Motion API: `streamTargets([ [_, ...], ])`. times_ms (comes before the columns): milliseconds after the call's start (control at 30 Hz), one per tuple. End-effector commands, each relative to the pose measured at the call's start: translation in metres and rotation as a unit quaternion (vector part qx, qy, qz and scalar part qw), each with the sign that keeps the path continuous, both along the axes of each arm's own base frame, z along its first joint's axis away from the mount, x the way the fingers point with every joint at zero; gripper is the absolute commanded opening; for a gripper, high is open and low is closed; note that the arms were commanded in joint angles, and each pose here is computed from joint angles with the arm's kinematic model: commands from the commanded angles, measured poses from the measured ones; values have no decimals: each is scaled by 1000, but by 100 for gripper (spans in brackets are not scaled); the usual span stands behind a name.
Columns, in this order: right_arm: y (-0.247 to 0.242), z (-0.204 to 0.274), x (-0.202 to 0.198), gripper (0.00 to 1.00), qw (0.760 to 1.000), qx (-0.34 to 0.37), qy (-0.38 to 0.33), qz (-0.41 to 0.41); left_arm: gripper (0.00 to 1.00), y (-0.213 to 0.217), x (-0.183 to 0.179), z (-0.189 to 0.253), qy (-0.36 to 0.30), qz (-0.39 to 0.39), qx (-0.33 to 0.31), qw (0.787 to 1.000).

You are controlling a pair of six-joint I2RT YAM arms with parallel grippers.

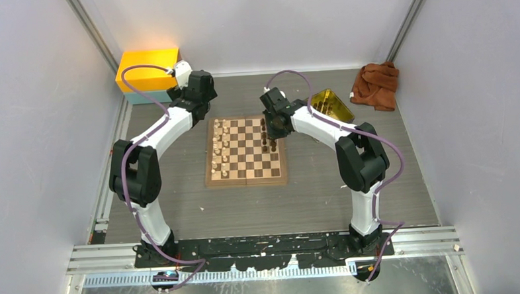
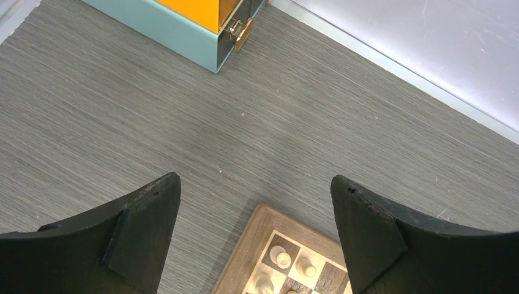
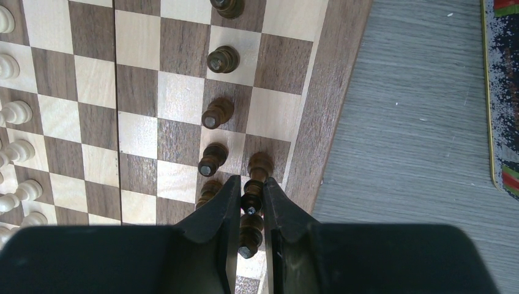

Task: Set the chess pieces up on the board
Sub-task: Place the chess piece on the chessboard.

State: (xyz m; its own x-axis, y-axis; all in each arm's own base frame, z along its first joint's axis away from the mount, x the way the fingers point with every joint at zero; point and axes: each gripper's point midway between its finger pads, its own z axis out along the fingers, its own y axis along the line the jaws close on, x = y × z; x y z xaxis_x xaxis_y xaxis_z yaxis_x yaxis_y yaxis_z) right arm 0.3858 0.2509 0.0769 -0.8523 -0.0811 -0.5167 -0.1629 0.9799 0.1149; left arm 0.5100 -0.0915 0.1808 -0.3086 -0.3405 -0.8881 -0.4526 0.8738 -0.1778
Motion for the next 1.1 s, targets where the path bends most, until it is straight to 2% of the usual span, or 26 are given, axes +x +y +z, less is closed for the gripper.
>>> streamTargets([
  [0, -7, 9, -2, 1, 1000, -9, -14, -6, 92, 2, 2, 31, -41, 5, -3, 999],
  [833, -10, 9, 2, 1, 1000, -10, -21, -9, 93, 1, 2, 27, -38, -1, 2, 999],
  [900, -10, 7, 2, 5, 1000, -9, -18, -7, 93, 1, 2, 26, -36, -1, 3, 999],
  [1067, -9, 6, 0, 22, 1000, -7, -15, -5, 93, 0, 1, 25, -34, -1, 4, 999],
])
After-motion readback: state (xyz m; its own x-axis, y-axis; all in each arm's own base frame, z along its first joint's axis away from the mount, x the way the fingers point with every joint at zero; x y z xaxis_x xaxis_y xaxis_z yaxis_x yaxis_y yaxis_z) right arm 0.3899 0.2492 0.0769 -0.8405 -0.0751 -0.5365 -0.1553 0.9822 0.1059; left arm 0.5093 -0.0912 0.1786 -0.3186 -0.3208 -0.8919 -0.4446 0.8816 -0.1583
